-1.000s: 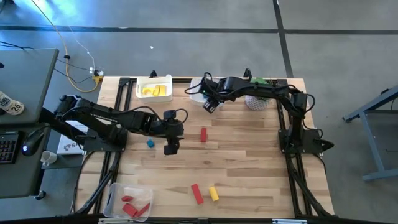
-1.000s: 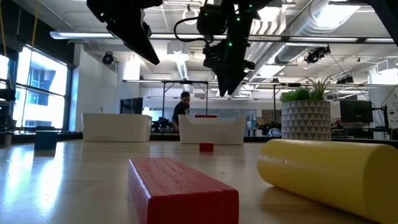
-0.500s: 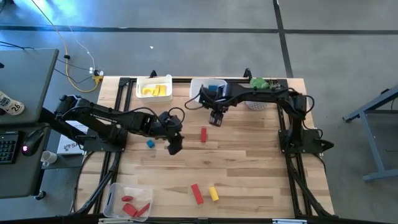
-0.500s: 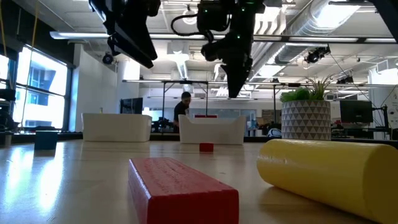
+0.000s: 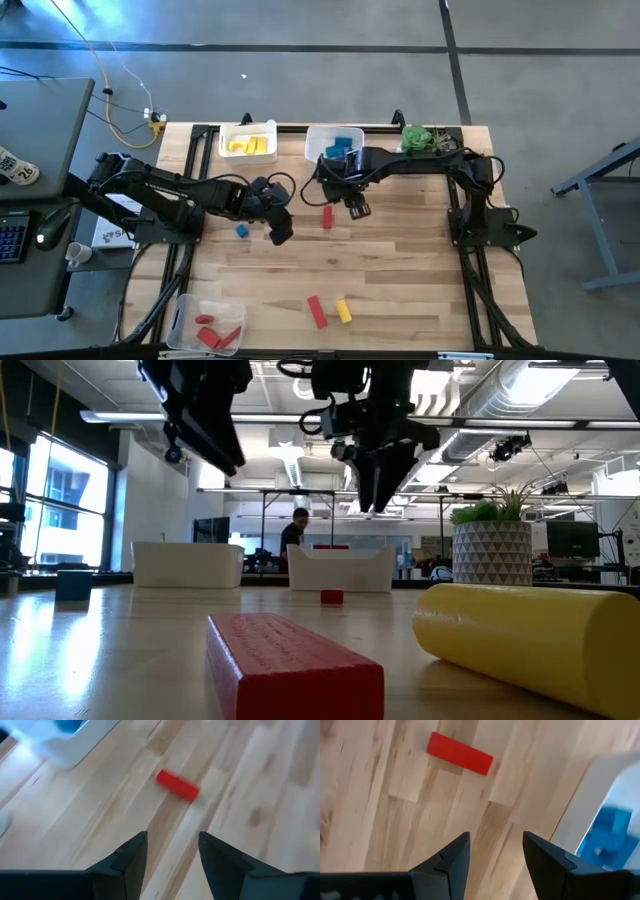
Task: Sort & place blocks by color
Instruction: Put the red block into the transparent bin
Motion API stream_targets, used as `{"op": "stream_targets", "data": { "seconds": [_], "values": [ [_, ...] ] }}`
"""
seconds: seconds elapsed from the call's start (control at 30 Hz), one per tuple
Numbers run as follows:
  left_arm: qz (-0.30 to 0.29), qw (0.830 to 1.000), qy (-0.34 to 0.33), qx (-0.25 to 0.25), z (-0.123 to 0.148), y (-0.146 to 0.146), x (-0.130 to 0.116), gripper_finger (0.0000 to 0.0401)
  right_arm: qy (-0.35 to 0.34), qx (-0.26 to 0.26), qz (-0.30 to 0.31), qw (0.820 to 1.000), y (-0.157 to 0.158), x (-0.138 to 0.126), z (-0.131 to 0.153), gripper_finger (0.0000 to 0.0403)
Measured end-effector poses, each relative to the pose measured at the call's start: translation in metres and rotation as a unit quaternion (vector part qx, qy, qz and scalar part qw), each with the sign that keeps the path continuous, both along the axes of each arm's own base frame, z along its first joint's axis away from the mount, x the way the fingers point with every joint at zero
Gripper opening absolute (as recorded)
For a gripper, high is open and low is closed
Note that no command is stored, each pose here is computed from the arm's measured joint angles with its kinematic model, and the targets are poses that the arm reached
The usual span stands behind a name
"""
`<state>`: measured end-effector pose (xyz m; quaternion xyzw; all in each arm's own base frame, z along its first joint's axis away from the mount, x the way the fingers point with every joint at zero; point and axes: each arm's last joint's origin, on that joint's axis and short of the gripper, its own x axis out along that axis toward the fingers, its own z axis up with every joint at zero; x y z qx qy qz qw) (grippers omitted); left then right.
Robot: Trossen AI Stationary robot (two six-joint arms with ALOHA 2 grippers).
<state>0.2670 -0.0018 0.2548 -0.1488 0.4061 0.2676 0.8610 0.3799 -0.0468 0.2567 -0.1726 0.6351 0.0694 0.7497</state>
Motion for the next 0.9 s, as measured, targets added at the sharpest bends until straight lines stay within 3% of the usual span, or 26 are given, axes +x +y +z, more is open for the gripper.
{"op": "stream_targets", "data": {
  "seconds": [0.23, 0.37, 0.57, 0.9],
  "values": [
    [0.090, 0.992, 0.079, -0.031, -0.010, 0.001, -0.020, 0.0165, -0.009, -0.002, 0.137, 0.991, 0.014, 0.005, 0.001, 0.0167],
    [0.124, 0.986, 0.108, -0.041, -0.012, -0.001, -0.028, 0.0165, -0.025, -0.011, 0.182, 0.983, 0.022, 0.009, 0.002, 0.0167],
    [0.119, 0.986, 0.109, -0.047, -0.013, -0.013, -0.030, 0.0165, -0.047, -0.004, 0.246, 0.968, 0.032, 0.016, -0.002, 0.0167],
    [0.097, 0.987, 0.109, -0.067, -0.013, -0.027, -0.031, 0.0165, -0.015, -0.015, 0.343, 0.939, 0.048, 0.034, -0.040, 0.0167]
  ]
}}
